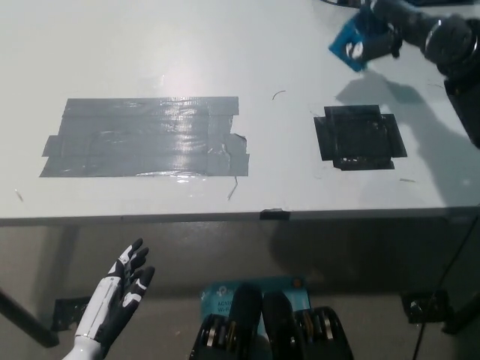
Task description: A person hands a rubik's cube to the robot and rhe robot picks it up with its right hand and places it on the black spot on the desk infron tof it
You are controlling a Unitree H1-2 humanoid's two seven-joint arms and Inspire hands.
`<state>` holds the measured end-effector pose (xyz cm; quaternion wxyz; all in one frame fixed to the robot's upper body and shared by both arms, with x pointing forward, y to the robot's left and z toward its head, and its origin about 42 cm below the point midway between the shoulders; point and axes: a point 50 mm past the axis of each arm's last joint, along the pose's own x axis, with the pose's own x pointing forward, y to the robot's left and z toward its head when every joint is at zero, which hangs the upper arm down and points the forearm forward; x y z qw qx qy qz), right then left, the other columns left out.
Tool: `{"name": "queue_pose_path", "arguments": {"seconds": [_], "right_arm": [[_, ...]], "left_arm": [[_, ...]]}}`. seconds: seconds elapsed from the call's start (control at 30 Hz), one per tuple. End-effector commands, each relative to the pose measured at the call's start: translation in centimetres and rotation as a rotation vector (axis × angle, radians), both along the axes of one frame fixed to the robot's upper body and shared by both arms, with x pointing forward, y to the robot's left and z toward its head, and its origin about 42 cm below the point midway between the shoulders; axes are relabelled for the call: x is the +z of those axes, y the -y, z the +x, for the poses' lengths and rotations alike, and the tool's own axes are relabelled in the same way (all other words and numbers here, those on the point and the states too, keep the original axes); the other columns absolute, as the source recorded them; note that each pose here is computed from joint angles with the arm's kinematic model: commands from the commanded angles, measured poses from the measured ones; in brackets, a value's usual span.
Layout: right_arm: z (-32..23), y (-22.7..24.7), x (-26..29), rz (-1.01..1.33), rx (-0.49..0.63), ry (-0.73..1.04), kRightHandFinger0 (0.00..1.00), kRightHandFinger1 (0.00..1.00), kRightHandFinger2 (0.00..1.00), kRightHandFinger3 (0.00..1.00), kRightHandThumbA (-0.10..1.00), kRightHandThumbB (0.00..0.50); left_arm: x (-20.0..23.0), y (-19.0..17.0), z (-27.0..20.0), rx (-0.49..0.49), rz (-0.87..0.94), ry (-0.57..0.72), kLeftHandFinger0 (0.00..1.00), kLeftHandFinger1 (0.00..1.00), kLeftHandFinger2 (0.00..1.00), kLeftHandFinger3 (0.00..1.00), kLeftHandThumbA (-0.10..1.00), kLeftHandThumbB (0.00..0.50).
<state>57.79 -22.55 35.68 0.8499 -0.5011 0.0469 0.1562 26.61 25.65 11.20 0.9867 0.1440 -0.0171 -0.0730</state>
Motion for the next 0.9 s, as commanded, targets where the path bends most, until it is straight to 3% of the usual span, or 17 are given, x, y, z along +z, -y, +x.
{"name": "queue_pose_path", "arguments": {"seconds": [0.0, 0.07, 0.17, 0.3, 0.33, 0.37, 0.4, 0.43, 0.53, 0.57, 0.6, 0.67, 0.7, 0.87], "right_arm": [[0.3, 0.2, 1.7, -0.051, 0.003, 0.098, 0.18, 0.76, 1.00, 0.97, -0.10, 0.217], [0.2, 0.3, 0.1, -0.015, 0.001, 0.065, 0.21, 0.81, 1.00, 1.00, -0.10, 0.212], [0.0, 0.2, -1.8, -0.018, 0.001, 0.035, 0.19, 0.79, 1.00, 1.00, -0.10, 0.231], [-0.2, 0.1, -4.3, -0.048, 0.003, -0.001, 0.24, 0.84, 1.00, 1.00, -0.10, 0.236], [-0.2, 0.1, -4.8, -0.057, 0.000, -0.020, 0.32, 0.90, 1.00, 1.00, -0.10, 0.231], [-0.1, 0.1, -4.7, -0.063, 0.006, -0.030, 0.45, 1.00, 1.00, 1.00, -0.10, 0.257], [-0.1, 0.0, -4.8, -0.071, 0.015, -0.044, 0.57, 1.00, 1.00, 1.00, -0.10, 0.250], [-0.1, -0.2, -4.4, -0.081, 0.023, -0.075, 1.00, 1.00, 1.00, 1.00, -0.10, 0.296], [-0.1, 0.0, -3.8, -0.041, 0.058, -0.131, 1.00, 1.00, 1.00, 1.00, 0.15, 0.345], [-0.1, 0.1, -3.6, -0.034, 0.070, -0.146, 1.00, 1.00, 1.00, 1.00, 0.21, 0.376], [0.1, 0.1, -3.0, -0.050, 0.075, -0.141, 1.00, 1.00, 1.00, 1.00, 0.36, 0.436], [0.2, 0.1, -2.5, -0.065, 0.073, -0.138, 1.00, 1.00, 1.00, 1.00, 0.44, 0.483], [0.1, 0.1, -1.4, -0.061, 0.076, -0.099, 1.00, 1.00, 1.00, 1.00, 0.55, 0.500], [-0.6, 0.1, 2.3, 0.036, 0.101, 0.054, 1.00, 1.00, 1.00, 1.00, 0.62, 0.500]], "left_arm": [[1.0, 0.0, 0.3, -0.018, 0.000, 0.054, 1.00, 1.00, 1.00, 1.00, 0.84, 0.147], [1.1, 0.1, 0.4, -0.018, 0.000, 0.056, 1.00, 1.00, 1.00, 1.00, 0.84, 0.146], [1.2, 0.1, 0.4, -0.018, 0.003, 0.058, 1.00, 1.00, 1.00, 1.00, 0.84, 0.146], [1.5, 0.1, 0.7, -0.018, 0.007, 0.067, 1.00, 1.00, 1.00, 1.00, 0.85, 0.144], [1.5, 0.1, 0.8, -0.018, 0.003, 0.066, 1.00, 1.00, 1.00, 1.00, 0.85, 0.150], [1.6, 0.1, 0.8, -0.017, 0.004, 0.069, 1.00, 1.00, 1.00, 1.00, 0.85, 0.150], [1.7, 0.0, 0.9, -0.015, 0.005, 0.070, 1.00, 1.00, 1.00, 1.00, 0.85, 0.150], [1.7, -0.1, 0.9, -0.016, 0.001, 0.074, 1.00, 1.00, 1.00, 1.00, 0.85, 0.149], [1.6, 0.0, 0.9, -0.014, 0.001, 0.075, 1.00, 1.00, 1.00, 1.00, 0.85, 0.153], [1.6, 0.0, 0.9, -0.014, 0.006, 0.076, 1.00, 1.00, 1.00, 1.00, 0.86, 0.155], [1.7, 0.1, 1.0, -0.020, 0.019, 0.086, 1.00, 1.00, 1.00, 1.00, 0.87, 0.152], [1.8, 0.1, 1.1, -0.023, 0.020, 0.091, 1.00, 1.00, 1.00, 1.00, 0.88, 0.149], [1.8, 0.1, 1.1, -0.021, 0.013, 0.088, 1.00, 1.00, 1.00, 1.00, 0.87, 0.155], [1.8, 0.1, 1.2, -0.020, 0.014, 0.090, 1.00, 1.00, 1.00, 1.00, 0.87, 0.145]]}}
